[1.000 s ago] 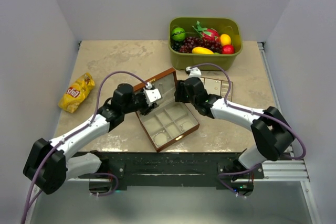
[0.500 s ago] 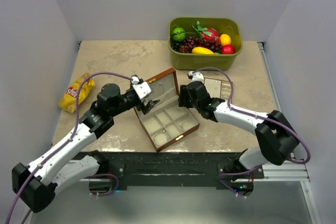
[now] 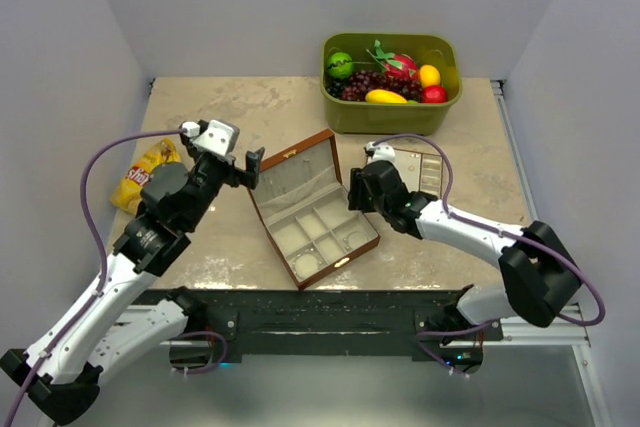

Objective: Organize the mixed jewelry

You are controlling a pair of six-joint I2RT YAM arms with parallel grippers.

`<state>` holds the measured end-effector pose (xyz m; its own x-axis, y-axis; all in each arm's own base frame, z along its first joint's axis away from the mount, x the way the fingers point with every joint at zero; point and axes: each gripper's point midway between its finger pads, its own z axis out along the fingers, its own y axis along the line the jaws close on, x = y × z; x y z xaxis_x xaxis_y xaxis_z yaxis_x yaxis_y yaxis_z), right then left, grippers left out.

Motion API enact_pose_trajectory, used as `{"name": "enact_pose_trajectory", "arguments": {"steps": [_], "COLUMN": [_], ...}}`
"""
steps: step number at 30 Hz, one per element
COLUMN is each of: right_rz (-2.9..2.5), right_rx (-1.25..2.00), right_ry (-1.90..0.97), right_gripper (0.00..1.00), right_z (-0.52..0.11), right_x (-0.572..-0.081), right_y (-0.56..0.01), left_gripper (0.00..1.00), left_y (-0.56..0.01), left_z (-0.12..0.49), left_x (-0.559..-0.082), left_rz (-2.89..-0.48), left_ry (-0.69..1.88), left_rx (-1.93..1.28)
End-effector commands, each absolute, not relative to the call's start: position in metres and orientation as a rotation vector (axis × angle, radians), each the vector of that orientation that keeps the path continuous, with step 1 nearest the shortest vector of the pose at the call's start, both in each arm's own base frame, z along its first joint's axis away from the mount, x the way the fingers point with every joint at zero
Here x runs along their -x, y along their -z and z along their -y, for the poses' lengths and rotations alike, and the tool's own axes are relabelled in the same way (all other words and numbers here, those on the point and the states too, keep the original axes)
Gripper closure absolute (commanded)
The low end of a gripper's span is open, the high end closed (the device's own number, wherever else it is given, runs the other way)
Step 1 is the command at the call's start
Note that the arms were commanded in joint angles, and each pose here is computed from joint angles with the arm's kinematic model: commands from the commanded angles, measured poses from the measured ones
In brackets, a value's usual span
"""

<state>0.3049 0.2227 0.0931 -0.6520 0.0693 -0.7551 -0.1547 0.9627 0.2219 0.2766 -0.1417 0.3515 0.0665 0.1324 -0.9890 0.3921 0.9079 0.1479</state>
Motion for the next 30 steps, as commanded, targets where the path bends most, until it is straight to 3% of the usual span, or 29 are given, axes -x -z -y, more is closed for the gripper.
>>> {"name": "enact_pose_trajectory", "arguments": {"steps": [1,13,30], "right_rz": [-2.201,-2.245,-2.32], "right_rx": [0.017,0.118,0.262], "right_ry": [-0.273,-0.325,-0.399], "right_gripper": [0.43,0.42,0.52], "right_z": [-0.209,-0.22,-0.245], "right_x": [-0.312,-0.305,-0.302], "right_y": [-0.115,-0.117,-0.078], "left_gripper": [0.0,0.01,0.01], "left_y": [-0.339,-0.275,-0.217], "left_z": [0.107,0.072,0.074], "left_x": [-0.287,-0.301,-0.259], "left_rz": [-1.602,-1.85,-1.96], "left_ry": [0.088,0.037,0.169], "left_rx": [-0.232,-0.079,-0.053]}}
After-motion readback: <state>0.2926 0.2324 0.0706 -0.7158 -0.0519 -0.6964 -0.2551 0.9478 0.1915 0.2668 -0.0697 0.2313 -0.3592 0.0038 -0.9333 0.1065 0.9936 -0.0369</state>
